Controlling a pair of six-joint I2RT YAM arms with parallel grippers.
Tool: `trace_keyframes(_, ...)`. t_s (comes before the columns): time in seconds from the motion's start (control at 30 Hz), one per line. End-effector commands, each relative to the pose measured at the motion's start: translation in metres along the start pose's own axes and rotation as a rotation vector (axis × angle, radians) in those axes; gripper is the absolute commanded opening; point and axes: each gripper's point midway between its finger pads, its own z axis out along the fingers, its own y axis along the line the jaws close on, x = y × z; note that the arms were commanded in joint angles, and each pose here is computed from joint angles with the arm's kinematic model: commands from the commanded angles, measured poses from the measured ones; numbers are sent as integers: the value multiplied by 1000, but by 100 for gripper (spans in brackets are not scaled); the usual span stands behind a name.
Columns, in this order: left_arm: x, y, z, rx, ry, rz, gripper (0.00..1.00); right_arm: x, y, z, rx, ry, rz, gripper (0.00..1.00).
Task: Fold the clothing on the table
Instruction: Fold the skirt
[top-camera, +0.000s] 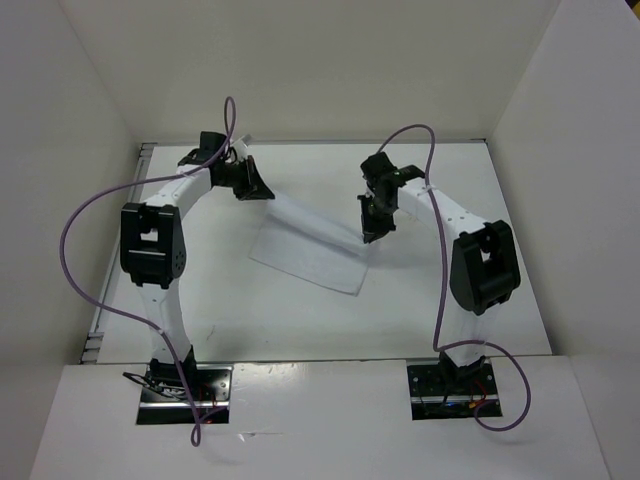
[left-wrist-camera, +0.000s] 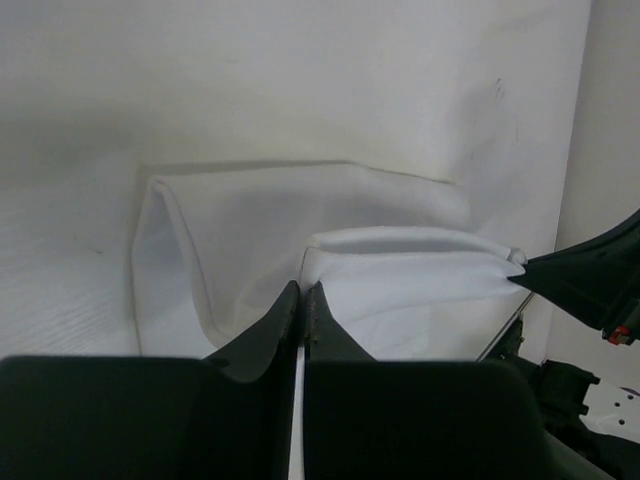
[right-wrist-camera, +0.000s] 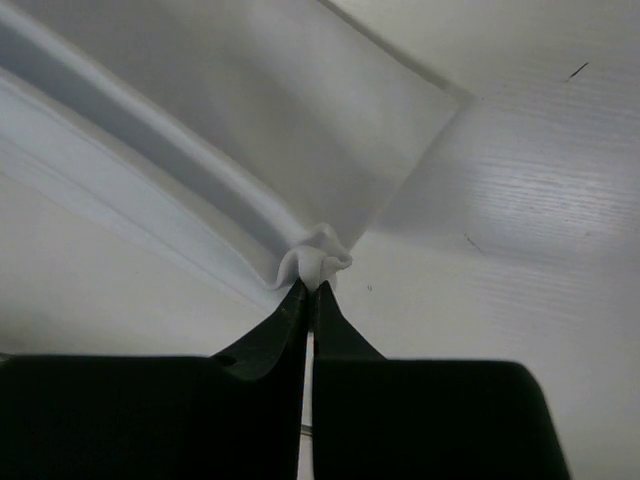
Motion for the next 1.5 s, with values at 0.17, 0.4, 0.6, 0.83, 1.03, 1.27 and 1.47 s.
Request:
trace_keyframes(0.17, 27, 21, -21, -96, 19, 3, 0, 36, 9, -9, -4, 76, -64, 1)
trace_keyframes(0.4, 51, 26, -34, -147, 51, -13, 0, 51, 6, -8, 14, 124, -60, 1)
trace_keyframes(0.6, 63, 15, -46, -144, 62, 9, 0, 67, 9, -4, 24, 166, -76, 1)
trace_keyframes(0.83, 116, 16, -75, -202, 153, -21, 25, 93, 11, -22, 10, 218, -65, 27)
trace_keyframes(1.03, 149, 20, -103, -290, 166, -15, 33, 102, 11, -51, -5, 198, -16, 32)
trace_keyframes(1.27, 86, 13, -78, -233, 81, 37, 31, 38, 15, -26, 39, 47, 28, 15)
trace_keyframes(1.47, 23, -1, -66, -206, -16, 69, 0, -25, 16, 16, 49, -38, 68, 0)
